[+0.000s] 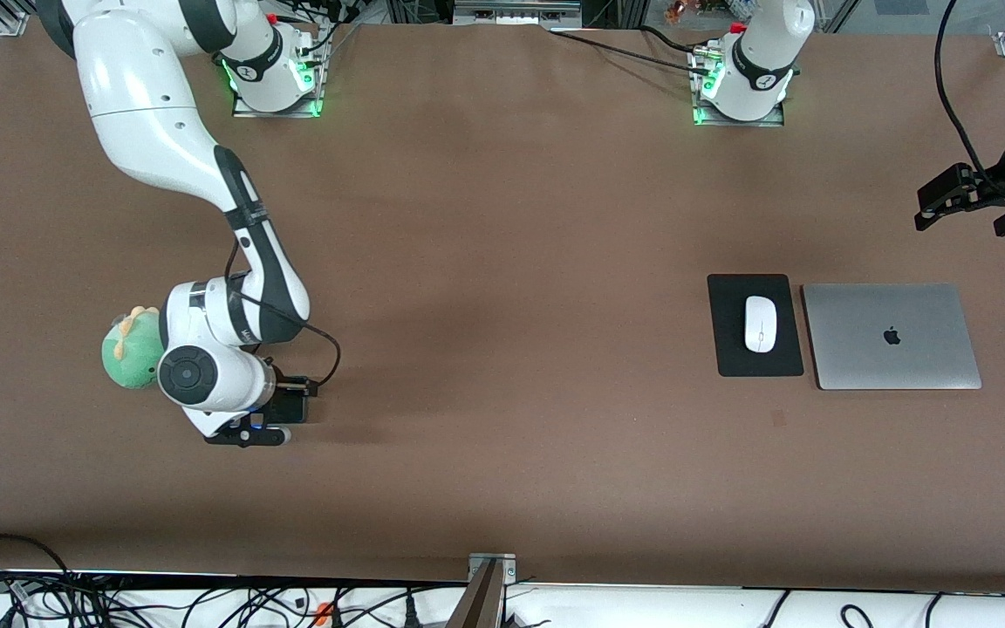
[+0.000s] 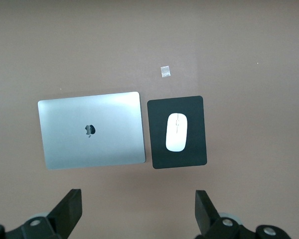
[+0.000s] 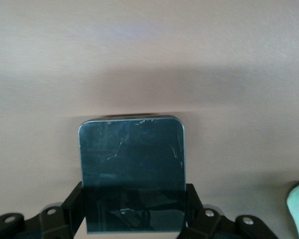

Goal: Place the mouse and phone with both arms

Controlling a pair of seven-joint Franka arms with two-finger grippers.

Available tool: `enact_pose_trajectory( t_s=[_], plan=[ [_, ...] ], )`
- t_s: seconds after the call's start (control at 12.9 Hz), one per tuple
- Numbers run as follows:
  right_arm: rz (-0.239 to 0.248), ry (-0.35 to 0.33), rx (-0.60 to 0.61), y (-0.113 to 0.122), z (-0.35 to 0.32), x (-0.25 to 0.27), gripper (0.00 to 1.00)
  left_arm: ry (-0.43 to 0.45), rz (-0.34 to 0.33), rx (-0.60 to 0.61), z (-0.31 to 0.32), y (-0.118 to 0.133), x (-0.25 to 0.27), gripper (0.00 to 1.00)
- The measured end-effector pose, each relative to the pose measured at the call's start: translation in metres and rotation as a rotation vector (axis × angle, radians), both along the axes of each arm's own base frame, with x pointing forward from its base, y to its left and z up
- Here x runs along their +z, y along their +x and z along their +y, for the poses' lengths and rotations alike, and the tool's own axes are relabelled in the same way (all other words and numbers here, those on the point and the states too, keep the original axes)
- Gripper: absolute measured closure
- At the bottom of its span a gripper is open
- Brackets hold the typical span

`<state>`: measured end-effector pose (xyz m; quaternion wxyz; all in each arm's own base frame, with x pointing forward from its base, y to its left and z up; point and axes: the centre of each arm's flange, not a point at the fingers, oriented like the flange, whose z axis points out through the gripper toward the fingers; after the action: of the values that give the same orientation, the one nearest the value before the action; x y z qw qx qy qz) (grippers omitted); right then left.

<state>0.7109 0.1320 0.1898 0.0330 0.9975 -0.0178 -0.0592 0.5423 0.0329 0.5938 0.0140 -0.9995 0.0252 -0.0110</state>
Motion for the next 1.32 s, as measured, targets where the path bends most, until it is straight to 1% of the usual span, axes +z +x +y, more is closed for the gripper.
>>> enact_pose_trajectory(
  t_s=[0.15,0.31,0.39,0.46,0.54,0.7,0.85,1.01,1.16,1.24,1.32],
  plan=[
    [-0.006,0.021,-0.033,-0.002,-0.012,-0.012,0.2,-0.001,0.015,0.009,-0.005,-0.001,-0.002,0.0],
    [-0.01,0.038,-0.051,-0.002,-0.016,-0.012,0.2,-0.001,0.021,0.004,-0.009,-0.002,-0.002,0.0],
    [-0.011,0.039,-0.054,-0.002,-0.017,-0.012,0.15,-0.001,0.021,0.004,-0.01,-0.002,-0.002,0.0],
    [-0.014,0.04,-0.057,-0.001,-0.018,-0.012,0.04,-0.001,0.021,0.005,-0.01,-0.002,-0.002,0.0],
    [-0.019,0.041,-0.059,0.0,-0.019,-0.009,0.0,-0.001,0.021,0.004,-0.01,-0.002,-0.002,0.0],
    [-0.046,0.048,-0.059,0.004,-0.018,0.01,0.0,-0.001,0.022,0.002,-0.011,-0.002,-0.002,0.0],
    [-0.087,0.06,-0.057,0.009,-0.016,0.047,0.0,-0.001,0.022,0.001,-0.012,-0.002,-0.002,0.0],
    [-0.131,0.069,-0.054,0.011,-0.016,0.1,0.0,-0.001,0.023,0.0,-0.012,-0.002,-0.003,0.0],
    [-0.19,0.083,-0.051,0.011,-0.017,0.156,0.0,-0.001,0.023,0.0,-0.012,-0.002,-0.003,0.0],
    [-0.208,0.089,-0.052,0.008,-0.018,0.183,0.0,-0.001,0.023,0.0,-0.012,-0.002,-0.003,0.0],
    [-0.197,0.09,-0.053,0.001,-0.019,0.209,0.0,-0.001,0.023,0.0,-0.012,-0.002,-0.003,0.0]
  ],
)
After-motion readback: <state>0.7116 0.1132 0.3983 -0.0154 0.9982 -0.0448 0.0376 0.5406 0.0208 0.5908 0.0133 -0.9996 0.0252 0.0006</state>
